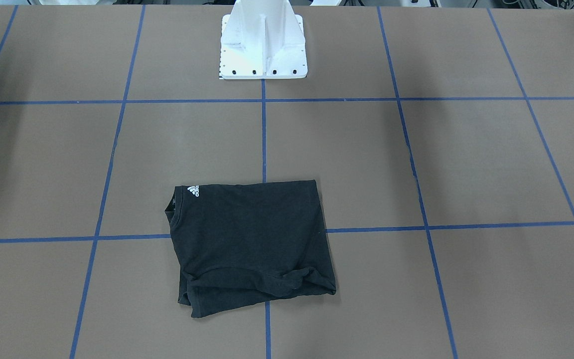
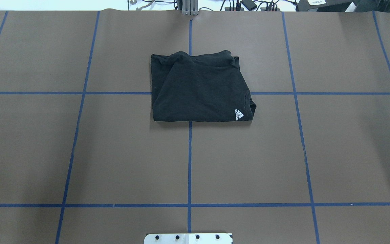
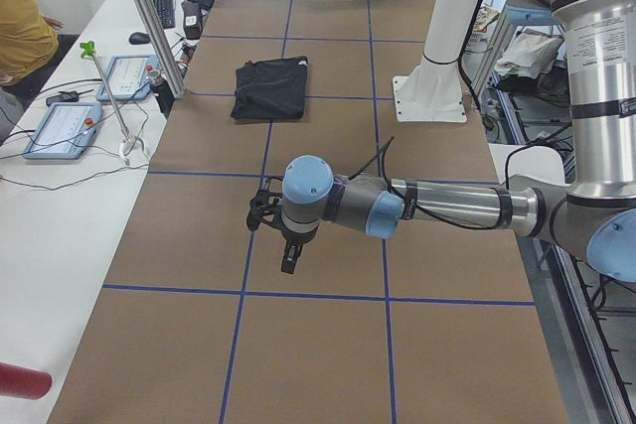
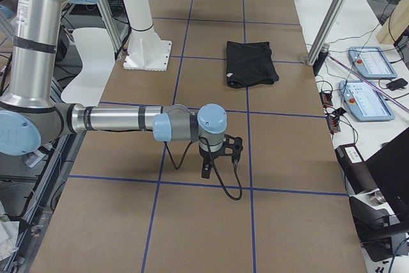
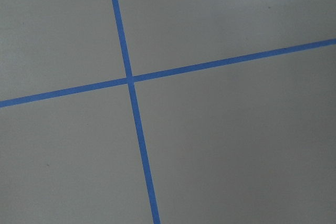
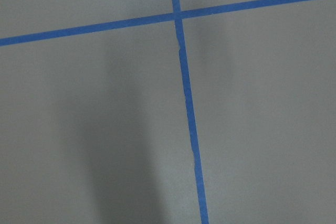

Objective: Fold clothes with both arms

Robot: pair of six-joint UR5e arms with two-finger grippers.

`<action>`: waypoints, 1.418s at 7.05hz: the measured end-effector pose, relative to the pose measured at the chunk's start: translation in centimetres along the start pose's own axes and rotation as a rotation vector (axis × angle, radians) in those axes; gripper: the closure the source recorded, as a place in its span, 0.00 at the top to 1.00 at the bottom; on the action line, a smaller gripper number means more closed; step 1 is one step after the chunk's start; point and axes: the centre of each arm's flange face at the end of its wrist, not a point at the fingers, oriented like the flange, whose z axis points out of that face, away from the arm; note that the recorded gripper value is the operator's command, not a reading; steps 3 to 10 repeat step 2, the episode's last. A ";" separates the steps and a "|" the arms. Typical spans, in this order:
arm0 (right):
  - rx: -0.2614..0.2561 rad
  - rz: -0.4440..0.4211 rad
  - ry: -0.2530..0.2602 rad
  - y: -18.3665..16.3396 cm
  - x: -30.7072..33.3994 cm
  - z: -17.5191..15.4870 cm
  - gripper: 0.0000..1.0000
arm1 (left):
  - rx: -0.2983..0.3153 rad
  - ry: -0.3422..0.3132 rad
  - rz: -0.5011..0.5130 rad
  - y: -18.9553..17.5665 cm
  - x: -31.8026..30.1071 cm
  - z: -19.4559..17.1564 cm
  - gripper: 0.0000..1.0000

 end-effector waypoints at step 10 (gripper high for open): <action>0.008 -0.005 0.016 -0.1 -0.1 -0.2 1.00 | -0.013 -0.001 -0.016 1.0 -0.5 0.4 0.99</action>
